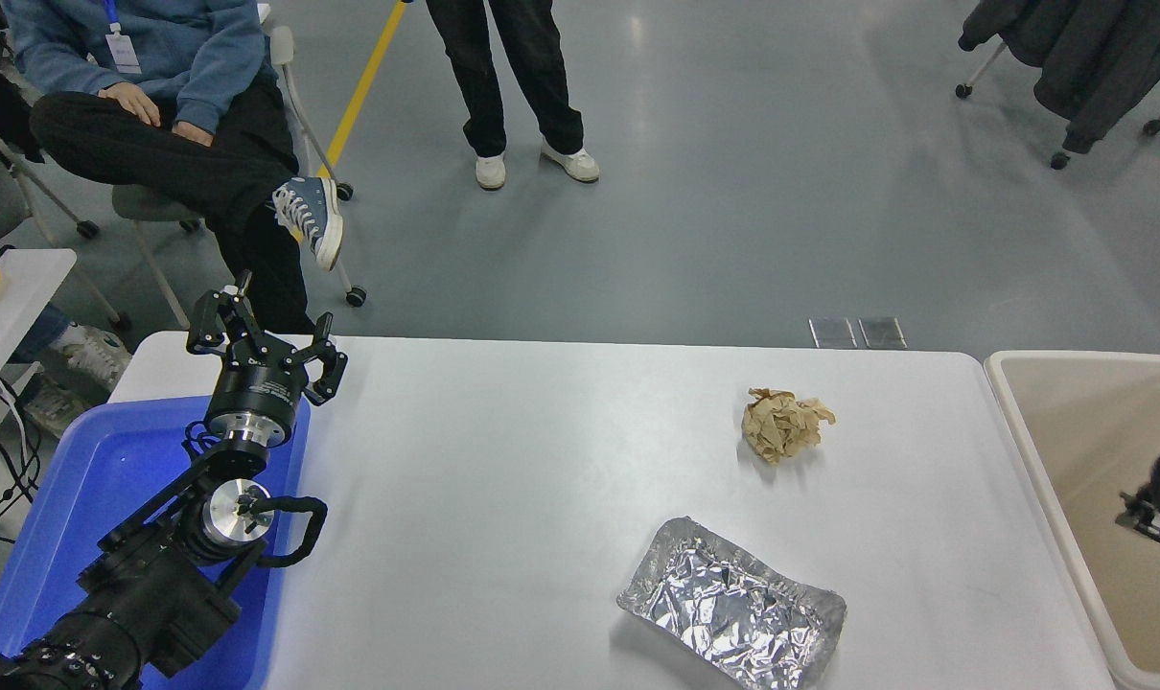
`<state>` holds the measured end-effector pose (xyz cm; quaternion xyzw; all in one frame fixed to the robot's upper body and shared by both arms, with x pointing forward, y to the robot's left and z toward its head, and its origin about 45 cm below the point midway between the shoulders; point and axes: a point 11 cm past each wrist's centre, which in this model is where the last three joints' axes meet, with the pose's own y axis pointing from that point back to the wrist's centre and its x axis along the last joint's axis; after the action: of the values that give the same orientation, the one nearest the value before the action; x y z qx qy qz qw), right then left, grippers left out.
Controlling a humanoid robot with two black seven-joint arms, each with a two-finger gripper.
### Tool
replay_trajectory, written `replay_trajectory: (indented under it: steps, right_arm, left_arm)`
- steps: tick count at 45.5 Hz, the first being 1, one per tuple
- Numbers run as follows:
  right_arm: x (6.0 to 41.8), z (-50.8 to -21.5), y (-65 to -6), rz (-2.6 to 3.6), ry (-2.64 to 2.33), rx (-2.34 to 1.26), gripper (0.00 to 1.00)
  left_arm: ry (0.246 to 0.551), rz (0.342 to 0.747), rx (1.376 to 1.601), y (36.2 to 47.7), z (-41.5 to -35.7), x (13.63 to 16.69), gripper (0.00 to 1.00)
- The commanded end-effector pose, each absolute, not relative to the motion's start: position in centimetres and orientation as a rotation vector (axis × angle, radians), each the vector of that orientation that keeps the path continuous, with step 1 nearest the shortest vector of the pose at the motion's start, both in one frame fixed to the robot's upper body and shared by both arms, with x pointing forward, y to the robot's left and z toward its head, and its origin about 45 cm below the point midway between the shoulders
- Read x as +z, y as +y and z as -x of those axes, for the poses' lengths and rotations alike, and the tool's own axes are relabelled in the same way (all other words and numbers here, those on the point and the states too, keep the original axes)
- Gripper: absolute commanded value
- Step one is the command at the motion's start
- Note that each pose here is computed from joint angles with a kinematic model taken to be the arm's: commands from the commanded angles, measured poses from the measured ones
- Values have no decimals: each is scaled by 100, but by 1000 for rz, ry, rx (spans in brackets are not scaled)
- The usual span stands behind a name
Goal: Dispose of the paper cup in the dustbin
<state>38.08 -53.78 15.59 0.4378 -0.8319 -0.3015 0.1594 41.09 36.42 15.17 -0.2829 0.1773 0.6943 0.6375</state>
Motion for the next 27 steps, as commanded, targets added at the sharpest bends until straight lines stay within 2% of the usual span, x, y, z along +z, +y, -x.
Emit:
replay_trajectory:
  steps: [1, 13, 27]
  right_arm:
    - [2111, -4322, -4615, -1716, -2163, -725, 99]
    - [2495, -4531, -3792, -2036, -1897, -441, 99]
    - [2556, -4368, -3105, -2256, -1504, -40, 99]
  left_arm:
    - [406, 646, 1589, 3648, -4107, 1512, 100]
    - [405, 646, 1586, 3643, -4108, 1516, 100]
    - [405, 646, 1586, 3643, -4108, 1516, 100]
